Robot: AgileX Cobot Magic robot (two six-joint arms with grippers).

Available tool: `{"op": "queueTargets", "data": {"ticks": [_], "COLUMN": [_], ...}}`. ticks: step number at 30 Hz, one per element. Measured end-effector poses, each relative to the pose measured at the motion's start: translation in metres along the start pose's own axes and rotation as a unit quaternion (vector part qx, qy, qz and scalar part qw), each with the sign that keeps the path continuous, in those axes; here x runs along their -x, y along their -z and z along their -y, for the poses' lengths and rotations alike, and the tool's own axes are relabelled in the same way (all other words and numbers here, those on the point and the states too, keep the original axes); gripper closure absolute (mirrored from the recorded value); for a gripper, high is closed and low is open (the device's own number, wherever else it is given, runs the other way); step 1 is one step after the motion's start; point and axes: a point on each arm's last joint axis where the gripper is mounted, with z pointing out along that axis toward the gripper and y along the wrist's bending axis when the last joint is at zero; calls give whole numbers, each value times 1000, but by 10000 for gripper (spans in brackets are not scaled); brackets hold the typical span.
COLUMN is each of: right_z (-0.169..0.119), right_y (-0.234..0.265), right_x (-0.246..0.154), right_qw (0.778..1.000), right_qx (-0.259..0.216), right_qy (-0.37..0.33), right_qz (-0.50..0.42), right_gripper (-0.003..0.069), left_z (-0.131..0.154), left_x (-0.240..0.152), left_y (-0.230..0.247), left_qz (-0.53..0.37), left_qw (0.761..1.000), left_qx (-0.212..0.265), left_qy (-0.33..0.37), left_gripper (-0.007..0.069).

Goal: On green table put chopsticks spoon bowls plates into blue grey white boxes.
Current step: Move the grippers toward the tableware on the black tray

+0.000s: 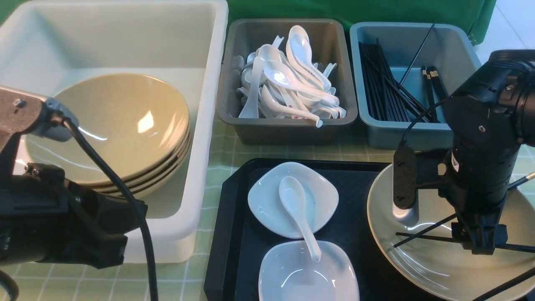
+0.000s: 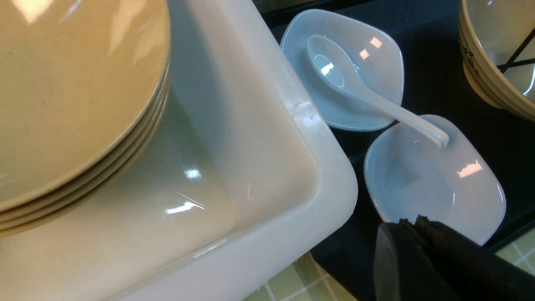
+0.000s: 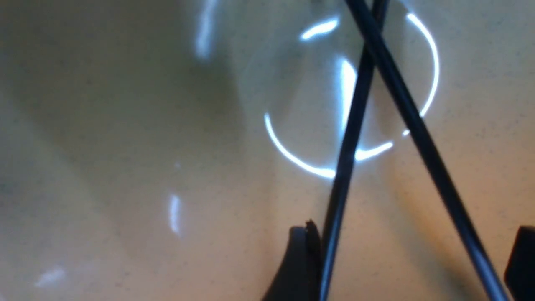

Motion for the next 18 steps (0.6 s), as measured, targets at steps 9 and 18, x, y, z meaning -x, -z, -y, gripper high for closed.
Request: {"op": "queueTargets", "data": {"ticks": [9, 18], "right_z": [2, -5], "right_y": [0, 1], "right_x": [1, 8], "right_qw": [1000, 1000], "right_qx": [-13, -16], "right_qy": [4, 21], "right_qz": [8, 11], "right_gripper": [57, 57], "left_z": [0, 0], "left_x": [0, 0], "left_y": [0, 0], "left_qz": [0, -1], "left_qw": [1000, 1000], "left_qx": [0, -1], "left_qy": [0, 0], "left_gripper": [627, 627]}}
